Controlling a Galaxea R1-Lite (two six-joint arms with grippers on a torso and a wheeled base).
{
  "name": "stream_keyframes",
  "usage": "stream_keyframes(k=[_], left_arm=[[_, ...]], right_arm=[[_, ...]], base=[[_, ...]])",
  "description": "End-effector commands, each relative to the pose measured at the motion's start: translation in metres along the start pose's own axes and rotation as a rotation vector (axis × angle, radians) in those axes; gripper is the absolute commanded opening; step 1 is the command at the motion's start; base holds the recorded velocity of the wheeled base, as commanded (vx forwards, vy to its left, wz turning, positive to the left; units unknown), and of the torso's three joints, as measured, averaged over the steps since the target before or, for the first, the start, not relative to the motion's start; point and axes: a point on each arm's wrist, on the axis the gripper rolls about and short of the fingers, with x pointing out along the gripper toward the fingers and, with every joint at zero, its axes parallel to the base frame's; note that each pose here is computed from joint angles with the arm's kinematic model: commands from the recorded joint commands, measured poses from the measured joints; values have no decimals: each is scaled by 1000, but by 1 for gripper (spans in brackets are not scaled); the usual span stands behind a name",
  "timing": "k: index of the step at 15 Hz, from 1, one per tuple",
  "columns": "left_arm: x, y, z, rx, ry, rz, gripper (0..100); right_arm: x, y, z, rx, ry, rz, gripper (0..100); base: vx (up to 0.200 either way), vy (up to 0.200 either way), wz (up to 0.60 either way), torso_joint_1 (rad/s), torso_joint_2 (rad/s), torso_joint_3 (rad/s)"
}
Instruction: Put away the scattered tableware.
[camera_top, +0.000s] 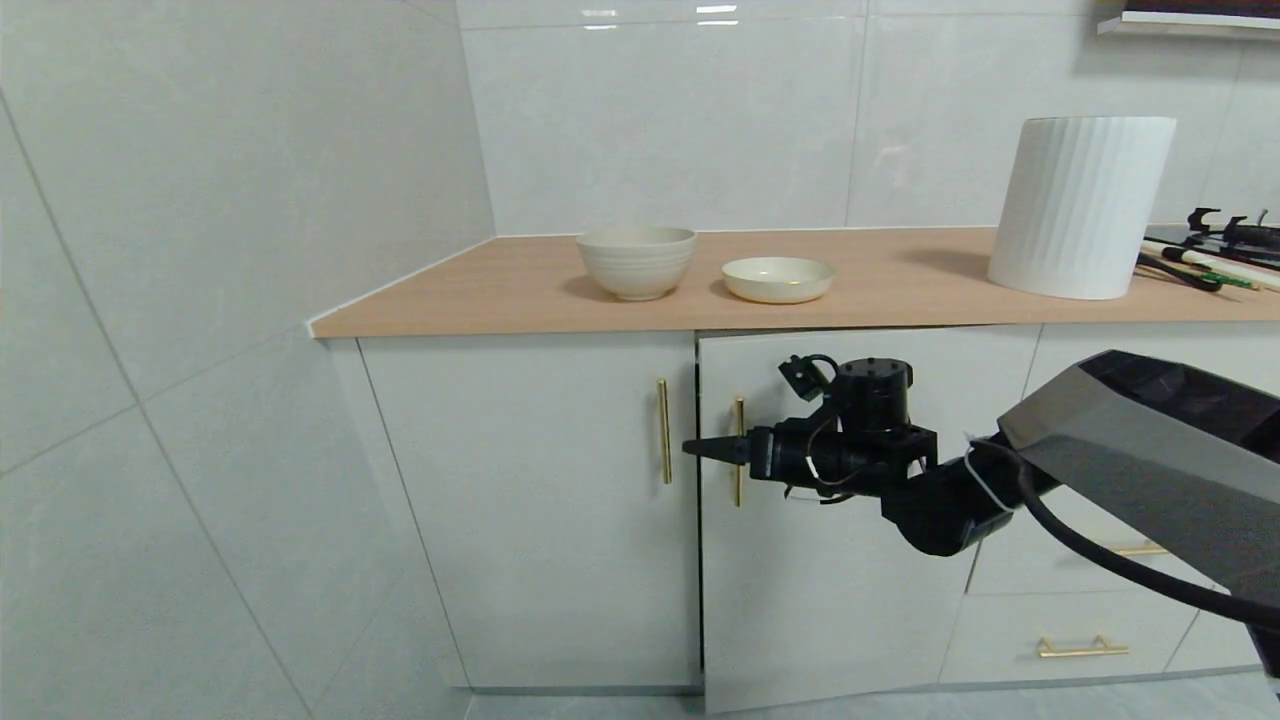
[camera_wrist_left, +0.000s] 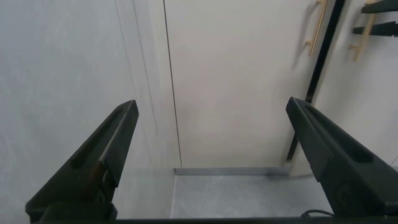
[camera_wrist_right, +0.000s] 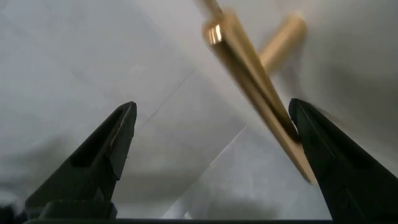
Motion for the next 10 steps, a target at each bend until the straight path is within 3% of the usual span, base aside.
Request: stream_keyframes(k=[1,10], left_arm=[[0,0,0,0,0,0,100],[0,0,0,0,0,0,100]], right_arm=[[-10,10,4,-4,12,31,100],[-64,46,-27,-10,56,119,100]], base=[[0,0,0,0,0,0],[0,0,0,0,0,0]])
